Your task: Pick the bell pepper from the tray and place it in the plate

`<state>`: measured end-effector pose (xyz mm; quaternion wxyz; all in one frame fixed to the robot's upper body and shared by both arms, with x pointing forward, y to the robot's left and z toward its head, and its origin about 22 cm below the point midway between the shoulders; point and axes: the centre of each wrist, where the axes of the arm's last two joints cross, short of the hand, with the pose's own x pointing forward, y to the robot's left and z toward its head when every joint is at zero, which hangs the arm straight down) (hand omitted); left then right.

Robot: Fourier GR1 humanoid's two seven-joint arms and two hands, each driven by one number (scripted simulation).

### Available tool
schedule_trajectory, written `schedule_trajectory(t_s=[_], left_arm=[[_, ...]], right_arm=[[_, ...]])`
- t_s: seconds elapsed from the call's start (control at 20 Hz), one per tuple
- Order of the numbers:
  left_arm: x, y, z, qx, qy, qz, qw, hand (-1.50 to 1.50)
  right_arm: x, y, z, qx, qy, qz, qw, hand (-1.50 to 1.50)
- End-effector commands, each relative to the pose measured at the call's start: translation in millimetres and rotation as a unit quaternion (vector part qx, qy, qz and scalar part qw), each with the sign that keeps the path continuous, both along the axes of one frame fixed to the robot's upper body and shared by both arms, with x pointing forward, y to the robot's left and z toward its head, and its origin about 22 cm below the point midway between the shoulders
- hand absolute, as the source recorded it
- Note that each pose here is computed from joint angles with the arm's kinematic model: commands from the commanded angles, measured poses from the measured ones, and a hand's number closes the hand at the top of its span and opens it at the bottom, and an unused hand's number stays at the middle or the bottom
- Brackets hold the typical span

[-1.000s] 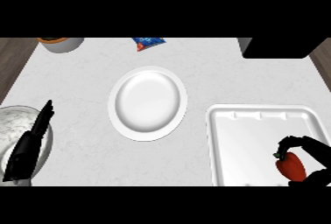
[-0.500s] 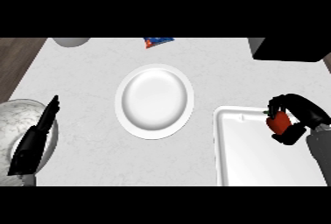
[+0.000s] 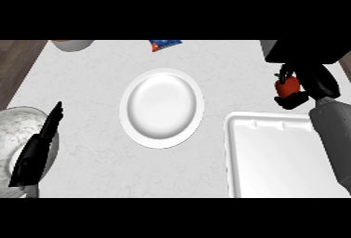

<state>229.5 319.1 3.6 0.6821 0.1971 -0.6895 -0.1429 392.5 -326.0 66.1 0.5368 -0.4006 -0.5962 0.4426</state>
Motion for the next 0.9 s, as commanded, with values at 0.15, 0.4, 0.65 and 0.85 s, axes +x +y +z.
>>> schedule_trajectory(t_s=[0.15,0.4,0.65,0.85], left_arm=[[3.0,11,-4,0.006,0.009,0.02,0.9997,0.0],[-7.6,27,-6,-0.003,0.009,0.027,0.9996,0.0],[-27.4,19,-18,-0.006,0.012,0.028,0.9995,0.0],[-16.0,33,-3,0.002,0.01,0.024,0.9997,0.0]], right_arm=[[19,34,49,0.043,-0.151,0.089,0.984,1.5],[7,59,75,0.119,-0.131,0.199,0.964,1.5],[-11,118,101,0.132,-0.129,0.246,0.951,1.5],[-13,162,116,0.155,-0.108,0.255,0.948,1.5]])
